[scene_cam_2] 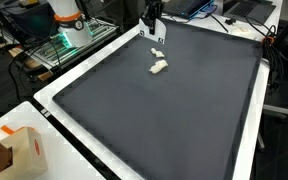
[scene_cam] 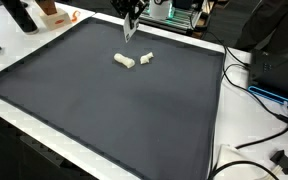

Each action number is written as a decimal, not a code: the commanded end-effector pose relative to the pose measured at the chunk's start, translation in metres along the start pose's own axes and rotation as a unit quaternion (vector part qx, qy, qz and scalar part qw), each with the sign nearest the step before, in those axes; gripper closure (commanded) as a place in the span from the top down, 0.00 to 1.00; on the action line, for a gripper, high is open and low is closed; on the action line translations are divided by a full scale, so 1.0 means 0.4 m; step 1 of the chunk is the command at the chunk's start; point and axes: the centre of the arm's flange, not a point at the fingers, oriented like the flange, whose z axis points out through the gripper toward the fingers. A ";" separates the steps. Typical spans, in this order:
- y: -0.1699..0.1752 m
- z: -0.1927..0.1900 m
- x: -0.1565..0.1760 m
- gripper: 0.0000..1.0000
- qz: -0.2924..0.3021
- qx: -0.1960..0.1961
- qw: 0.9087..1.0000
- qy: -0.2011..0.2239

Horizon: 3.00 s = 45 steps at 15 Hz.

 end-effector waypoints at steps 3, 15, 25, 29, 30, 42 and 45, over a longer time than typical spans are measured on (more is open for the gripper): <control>-0.044 -0.043 0.004 0.01 -0.009 -0.084 0.996 -0.030; -0.053 0.017 0.059 0.01 0.046 -0.205 0.978 -0.004; -0.043 0.120 0.083 0.01 0.099 -0.252 0.962 0.035; -0.047 0.160 0.085 0.01 0.120 -0.269 0.955 0.028; -0.048 0.169 0.087 0.01 0.122 -0.274 0.954 0.027; -0.074 0.249 0.113 0.01 0.105 -0.294 0.950 -0.001; -0.081 0.267 0.117 0.01 0.096 -0.296 0.950 -0.011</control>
